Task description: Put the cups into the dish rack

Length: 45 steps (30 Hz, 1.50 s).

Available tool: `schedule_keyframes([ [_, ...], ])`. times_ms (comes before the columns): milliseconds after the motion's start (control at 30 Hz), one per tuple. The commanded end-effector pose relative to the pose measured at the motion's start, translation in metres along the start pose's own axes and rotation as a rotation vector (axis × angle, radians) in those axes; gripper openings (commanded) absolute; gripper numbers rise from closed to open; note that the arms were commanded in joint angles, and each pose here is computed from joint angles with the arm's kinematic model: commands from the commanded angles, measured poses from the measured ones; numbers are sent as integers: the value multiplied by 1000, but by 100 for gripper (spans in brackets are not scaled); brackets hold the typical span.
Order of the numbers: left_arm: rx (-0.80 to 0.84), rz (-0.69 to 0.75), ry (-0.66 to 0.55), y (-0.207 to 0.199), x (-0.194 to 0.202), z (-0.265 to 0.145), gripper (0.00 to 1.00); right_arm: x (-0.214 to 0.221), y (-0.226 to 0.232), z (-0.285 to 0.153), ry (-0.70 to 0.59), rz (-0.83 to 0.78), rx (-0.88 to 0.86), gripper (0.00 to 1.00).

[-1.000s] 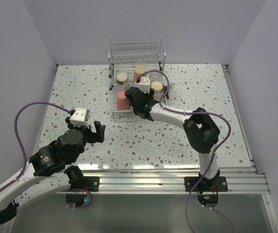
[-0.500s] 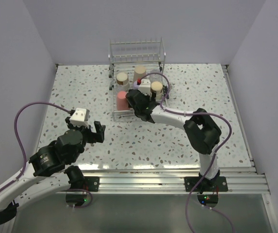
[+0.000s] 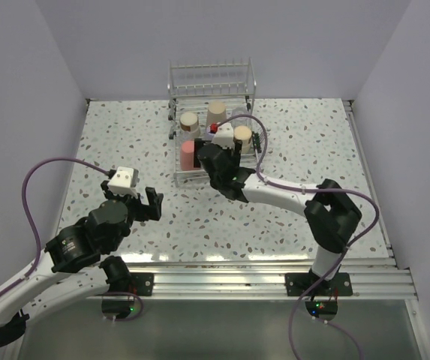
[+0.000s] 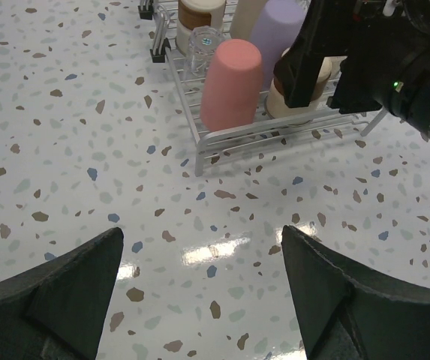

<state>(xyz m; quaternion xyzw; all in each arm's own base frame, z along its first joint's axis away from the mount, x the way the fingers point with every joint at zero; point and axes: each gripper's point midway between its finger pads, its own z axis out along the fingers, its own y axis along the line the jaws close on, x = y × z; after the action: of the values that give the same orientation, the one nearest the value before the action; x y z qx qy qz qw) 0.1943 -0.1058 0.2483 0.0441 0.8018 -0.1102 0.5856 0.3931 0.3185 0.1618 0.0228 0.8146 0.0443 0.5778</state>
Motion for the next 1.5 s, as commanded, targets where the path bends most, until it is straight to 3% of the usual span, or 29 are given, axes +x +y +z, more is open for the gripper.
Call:
schedule_keyframes([
  [0,7,-10,-31,-2,-9,0,89,-59,-3,-24,-134,91,-14,98],
  [200,11,-8,-32,-2,-9,0,89,-104,-24,-77,-210,133,-71,98],
  [367,17,-7,-31,-3,-9,0,90,-95,-40,-116,-221,133,-252,98],
  [400,17,-10,-35,-3,-10,0,90,-75,-48,-118,-196,111,-266,98],
  [433,17,-7,-32,-3,-9,0,89,-86,-57,-135,-227,156,-301,98],
  [500,24,-6,-33,-4,-10,0,89,-58,-68,-144,-191,152,-348,98],
  [633,28,-6,-34,-4,-10,0,89,-49,-97,-177,-233,229,-435,98],
  [967,51,-16,-44,-6,-10,-3,90,12,-113,-185,-123,359,-484,98],
  [1033,53,-19,-47,-5,-11,-4,90,45,-113,-176,-69,365,-483,98],
  [1100,52,-17,-46,-5,-10,-4,89,50,-109,-173,-63,422,-491,98],
  [1467,40,-13,-36,-5,-8,-2,90,52,-106,-173,-32,373,-489,98],
])
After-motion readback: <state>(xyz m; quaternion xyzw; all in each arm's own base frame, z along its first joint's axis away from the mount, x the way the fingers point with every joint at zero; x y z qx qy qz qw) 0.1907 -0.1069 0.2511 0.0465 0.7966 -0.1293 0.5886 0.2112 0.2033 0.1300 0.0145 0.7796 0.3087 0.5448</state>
